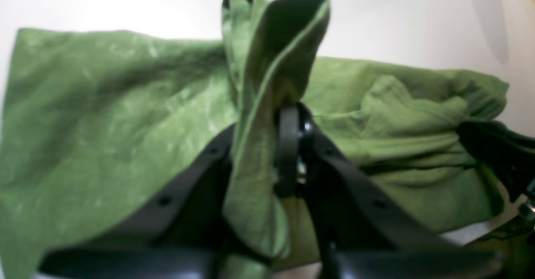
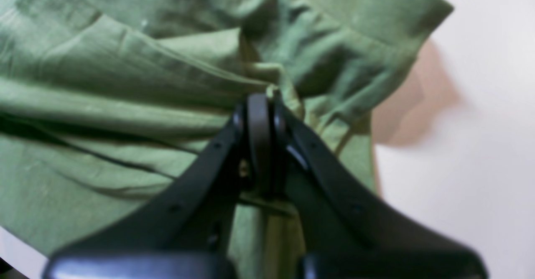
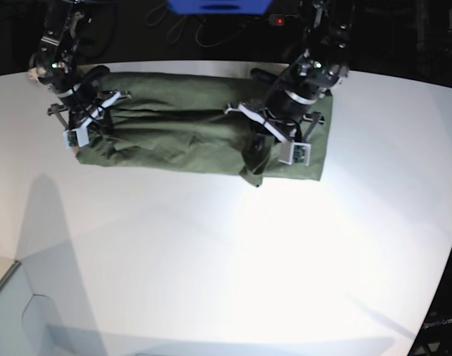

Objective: Layout the t-shirt on the table in an organized manner, then fold the t-shirt properly
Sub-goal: 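Grasp the strip's end near the left gripper and fold it toward the middle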

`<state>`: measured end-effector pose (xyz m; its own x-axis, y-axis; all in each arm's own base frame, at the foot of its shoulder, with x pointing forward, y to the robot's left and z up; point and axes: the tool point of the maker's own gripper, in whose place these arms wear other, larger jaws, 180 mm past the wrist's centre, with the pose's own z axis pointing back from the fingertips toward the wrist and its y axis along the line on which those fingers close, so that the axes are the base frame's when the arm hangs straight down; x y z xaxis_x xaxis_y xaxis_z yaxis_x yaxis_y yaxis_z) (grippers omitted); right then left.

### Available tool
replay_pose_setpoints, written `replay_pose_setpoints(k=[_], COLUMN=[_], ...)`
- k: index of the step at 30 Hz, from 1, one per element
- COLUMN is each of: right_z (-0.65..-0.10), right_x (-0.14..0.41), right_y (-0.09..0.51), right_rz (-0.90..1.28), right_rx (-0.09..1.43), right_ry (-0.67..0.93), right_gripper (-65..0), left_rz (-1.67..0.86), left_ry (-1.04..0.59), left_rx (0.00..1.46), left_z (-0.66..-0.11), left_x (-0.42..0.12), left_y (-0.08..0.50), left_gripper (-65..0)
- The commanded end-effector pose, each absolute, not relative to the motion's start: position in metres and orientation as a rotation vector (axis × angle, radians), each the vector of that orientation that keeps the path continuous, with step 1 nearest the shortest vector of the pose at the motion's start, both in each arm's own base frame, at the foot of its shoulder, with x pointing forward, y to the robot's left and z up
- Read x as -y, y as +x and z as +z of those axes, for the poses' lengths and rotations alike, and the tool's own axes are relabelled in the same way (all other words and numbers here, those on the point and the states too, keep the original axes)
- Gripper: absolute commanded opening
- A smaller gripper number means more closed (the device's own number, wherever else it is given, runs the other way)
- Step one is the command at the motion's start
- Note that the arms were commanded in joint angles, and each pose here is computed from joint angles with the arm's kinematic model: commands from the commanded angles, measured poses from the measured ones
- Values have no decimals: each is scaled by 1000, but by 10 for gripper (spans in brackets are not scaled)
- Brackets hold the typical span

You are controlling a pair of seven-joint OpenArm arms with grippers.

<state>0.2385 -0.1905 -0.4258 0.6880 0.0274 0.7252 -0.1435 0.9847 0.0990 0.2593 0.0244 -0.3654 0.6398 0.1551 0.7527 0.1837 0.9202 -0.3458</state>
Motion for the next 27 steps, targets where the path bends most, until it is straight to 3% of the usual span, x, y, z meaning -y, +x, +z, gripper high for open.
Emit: replay_pose_setpoints(k=[1, 15, 27], right_z=[-426, -425, -425], right_x=[193, 195, 196], right_y=[237, 237, 237], right_rz=[109, 113, 115], right_rx=[793, 793, 792], right_ry=[138, 134, 132], right_gripper=[-650, -650, -650], left_rz=[-15, -46, -182], left_ry=[-429, -485, -399], left_rx=[904, 909, 938], left_z=[-362, -357, -355], left_x=[-21, 9, 29], left_y=[262, 276, 272], left_gripper=[-649, -646, -645])
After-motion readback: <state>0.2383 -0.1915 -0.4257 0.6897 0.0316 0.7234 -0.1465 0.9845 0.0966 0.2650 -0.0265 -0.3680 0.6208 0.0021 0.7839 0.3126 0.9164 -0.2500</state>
